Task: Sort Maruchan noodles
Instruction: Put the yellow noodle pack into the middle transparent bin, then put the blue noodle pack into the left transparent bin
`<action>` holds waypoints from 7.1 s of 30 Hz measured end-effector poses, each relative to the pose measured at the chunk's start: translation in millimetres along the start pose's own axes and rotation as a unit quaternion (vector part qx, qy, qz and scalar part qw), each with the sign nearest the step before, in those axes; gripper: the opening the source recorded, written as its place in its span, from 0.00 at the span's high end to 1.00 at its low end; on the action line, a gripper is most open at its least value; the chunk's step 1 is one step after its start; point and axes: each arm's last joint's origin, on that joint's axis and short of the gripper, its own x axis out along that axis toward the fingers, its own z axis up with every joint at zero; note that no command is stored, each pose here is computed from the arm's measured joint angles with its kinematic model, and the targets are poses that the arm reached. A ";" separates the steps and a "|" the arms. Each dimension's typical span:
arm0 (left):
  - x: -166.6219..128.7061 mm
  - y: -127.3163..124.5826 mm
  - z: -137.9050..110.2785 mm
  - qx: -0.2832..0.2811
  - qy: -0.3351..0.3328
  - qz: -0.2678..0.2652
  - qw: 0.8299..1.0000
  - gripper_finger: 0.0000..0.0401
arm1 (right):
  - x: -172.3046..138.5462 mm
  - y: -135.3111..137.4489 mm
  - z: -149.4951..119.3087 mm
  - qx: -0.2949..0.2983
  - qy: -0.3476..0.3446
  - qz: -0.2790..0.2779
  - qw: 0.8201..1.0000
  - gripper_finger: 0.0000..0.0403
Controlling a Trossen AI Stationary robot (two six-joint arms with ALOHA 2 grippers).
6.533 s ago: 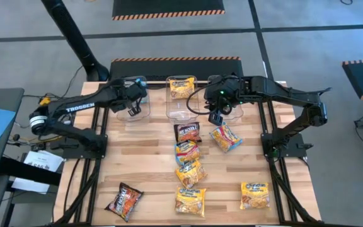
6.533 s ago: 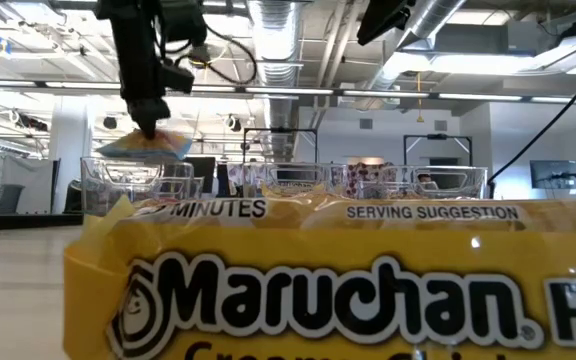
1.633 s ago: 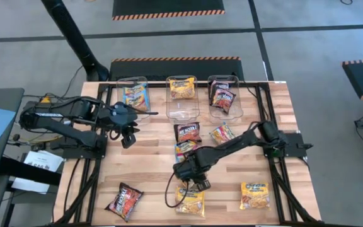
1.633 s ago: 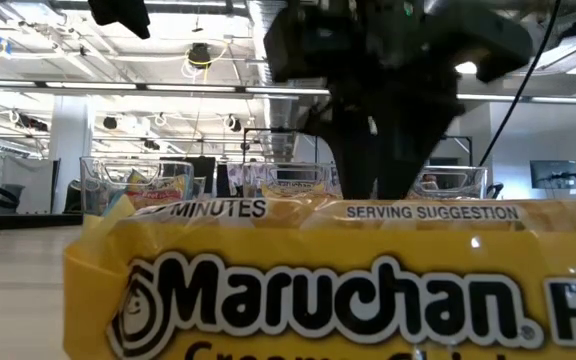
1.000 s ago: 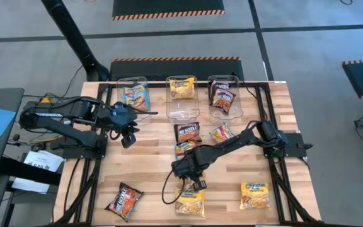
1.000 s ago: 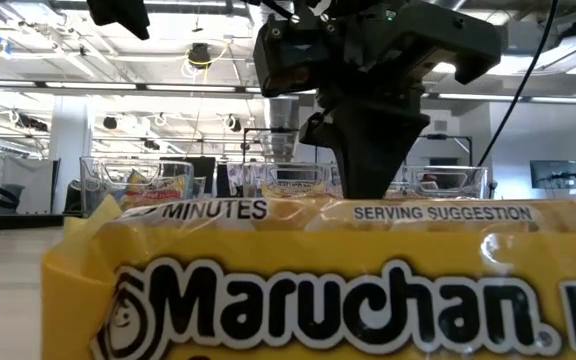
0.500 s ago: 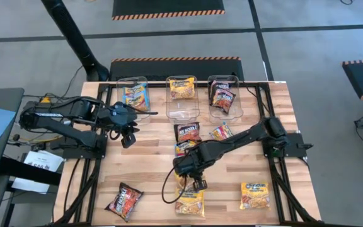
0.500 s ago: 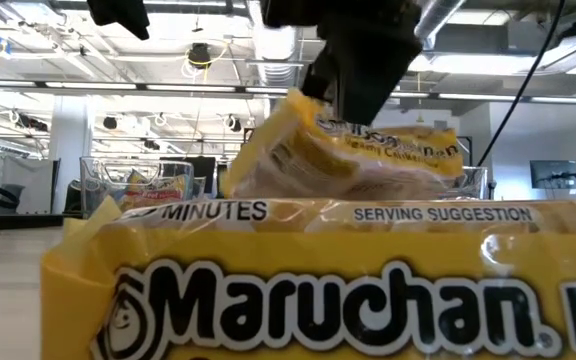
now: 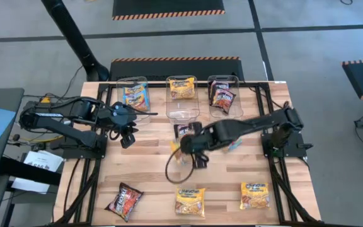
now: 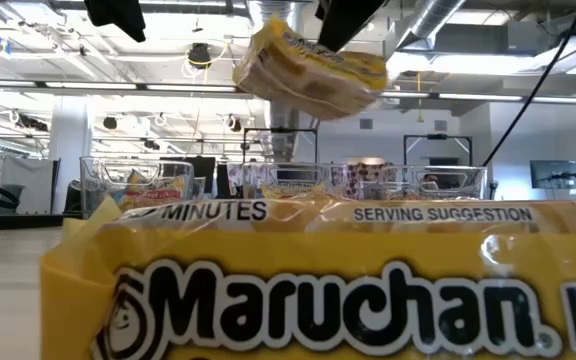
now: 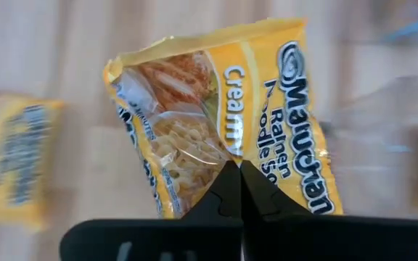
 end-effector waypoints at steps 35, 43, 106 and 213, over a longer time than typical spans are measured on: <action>-0.1 0.1 0.1 0.025 -0.001 0.001 1.000 0.72 | 70.8 -223.0 -18.9 0.014 0.014 -0.268 0.963 0.99; 0.0 0.1 0.2 0.025 -0.001 0.001 1.000 0.72 | 103.9 -233.1 -26.1 0.009 0.039 -0.269 0.962 0.99; 0.0 0.1 0.2 0.025 -0.001 0.002 1.000 0.72 | 110.4 -258.0 -55.3 0.276 0.006 0.064 0.959 0.65; 207.0 -93.0 34.8 0.116 -0.003 -0.086 0.989 0.55 | -184.4 -26.6 -6.8 0.162 -0.021 0.086 0.983 0.68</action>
